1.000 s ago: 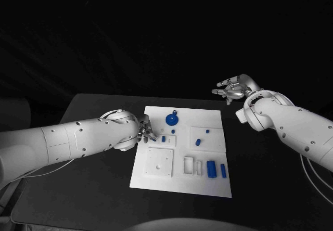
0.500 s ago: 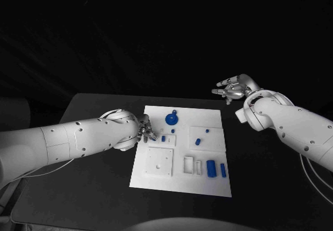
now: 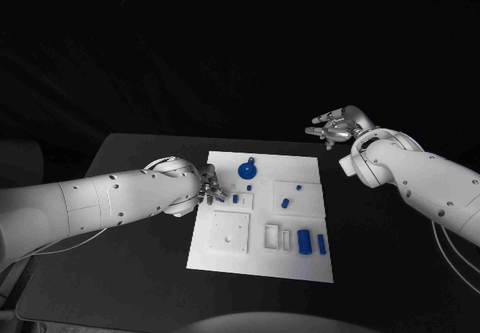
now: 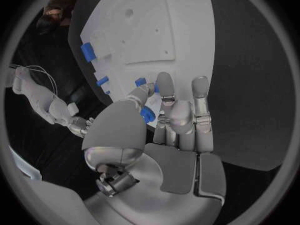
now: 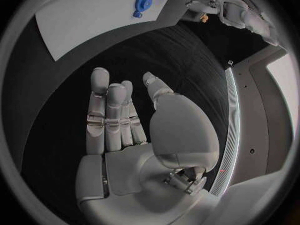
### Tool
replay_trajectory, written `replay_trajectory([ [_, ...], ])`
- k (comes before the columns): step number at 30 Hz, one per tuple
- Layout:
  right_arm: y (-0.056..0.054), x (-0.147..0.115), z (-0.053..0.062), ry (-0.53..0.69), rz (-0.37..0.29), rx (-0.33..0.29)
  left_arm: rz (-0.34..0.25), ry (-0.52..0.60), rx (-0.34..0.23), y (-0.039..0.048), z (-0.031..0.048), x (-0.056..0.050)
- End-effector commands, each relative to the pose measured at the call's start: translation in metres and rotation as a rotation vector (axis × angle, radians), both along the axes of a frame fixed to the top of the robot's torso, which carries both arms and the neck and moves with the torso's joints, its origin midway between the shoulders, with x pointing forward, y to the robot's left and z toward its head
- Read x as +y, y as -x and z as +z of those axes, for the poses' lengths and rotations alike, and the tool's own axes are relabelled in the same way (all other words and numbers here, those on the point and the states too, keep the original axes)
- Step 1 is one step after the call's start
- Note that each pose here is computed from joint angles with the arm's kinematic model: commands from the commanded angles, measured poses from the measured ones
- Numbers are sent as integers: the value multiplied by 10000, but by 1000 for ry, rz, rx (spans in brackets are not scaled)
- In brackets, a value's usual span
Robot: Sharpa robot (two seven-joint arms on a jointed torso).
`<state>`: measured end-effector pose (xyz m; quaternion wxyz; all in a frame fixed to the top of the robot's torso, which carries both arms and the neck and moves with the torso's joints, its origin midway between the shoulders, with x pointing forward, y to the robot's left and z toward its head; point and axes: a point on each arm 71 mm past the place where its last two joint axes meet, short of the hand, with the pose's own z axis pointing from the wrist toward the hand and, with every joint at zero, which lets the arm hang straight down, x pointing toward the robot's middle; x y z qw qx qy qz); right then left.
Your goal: Assemble the parts on the task board
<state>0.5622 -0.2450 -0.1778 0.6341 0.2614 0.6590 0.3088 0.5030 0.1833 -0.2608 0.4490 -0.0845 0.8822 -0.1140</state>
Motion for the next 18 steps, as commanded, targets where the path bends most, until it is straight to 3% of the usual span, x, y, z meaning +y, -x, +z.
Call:
replay_trajectory([
  [1,2,18,-2,2,17,-1,-19,5,11,27,-33,-42],
  [18,3,18,-3,2,18,0,-13,-2,16,5,-40,-19],
])
